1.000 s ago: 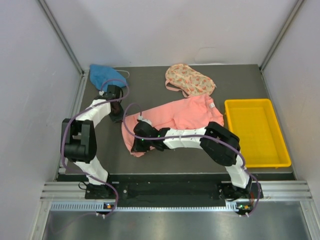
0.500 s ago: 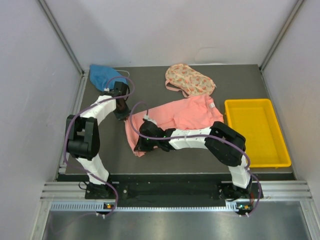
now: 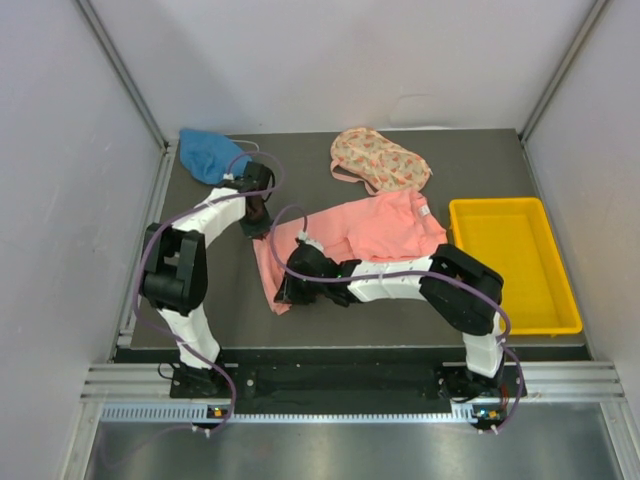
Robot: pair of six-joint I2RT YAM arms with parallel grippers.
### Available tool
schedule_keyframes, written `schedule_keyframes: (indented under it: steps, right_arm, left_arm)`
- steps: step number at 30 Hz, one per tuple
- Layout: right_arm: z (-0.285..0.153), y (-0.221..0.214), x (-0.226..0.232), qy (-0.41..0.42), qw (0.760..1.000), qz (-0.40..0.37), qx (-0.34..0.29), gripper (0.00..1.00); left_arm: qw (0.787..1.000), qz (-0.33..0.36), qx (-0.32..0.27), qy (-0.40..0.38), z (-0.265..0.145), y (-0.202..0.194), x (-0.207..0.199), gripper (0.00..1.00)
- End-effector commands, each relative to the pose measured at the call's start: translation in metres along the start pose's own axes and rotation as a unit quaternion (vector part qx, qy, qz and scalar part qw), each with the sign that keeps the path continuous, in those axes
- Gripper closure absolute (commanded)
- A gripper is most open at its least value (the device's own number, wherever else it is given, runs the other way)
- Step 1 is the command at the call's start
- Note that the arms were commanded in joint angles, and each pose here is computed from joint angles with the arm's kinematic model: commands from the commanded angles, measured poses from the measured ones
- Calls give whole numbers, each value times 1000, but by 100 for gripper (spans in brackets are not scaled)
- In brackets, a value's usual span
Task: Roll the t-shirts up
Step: Roll the T-shirt to the center of the board.
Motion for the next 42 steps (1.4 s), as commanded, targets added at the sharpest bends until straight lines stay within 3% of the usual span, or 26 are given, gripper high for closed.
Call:
schedule_keyframes:
  steps: [1,12,19,33,42]
  right_arm:
    - [-20,13,10,19,999,-7,-30,75]
    - [-38,17,27,-54,990,-108,-73,61]
    - [-39,24,36,-90,975,-178,-97,57]
    - [-25,24,47,-40,967,-234,-94,49]
    - [-24,22,45,-29,954,-282,-96,49]
  left_arm:
    - [1000,-8,-23,-13,-4,7,-15,100]
    - [1000,4,-22,-15,-2,1,-24,100]
    - [1000,9,-20,-13,0,-3,-28,100]
    - [1000,22,-20,3,5,-5,-23,100]
    - [999,31,-10,2,7,-9,-26,100]
Point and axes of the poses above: each gripper's point midway between its finger pads, its own z axis out along the fingers, its own x axis along the line the jaws close on, y = z × x, the point moved 8 cm from there along -z, back along the fingers, and after that the axes turned 15 degrees about -z, right-handed, at the moved point
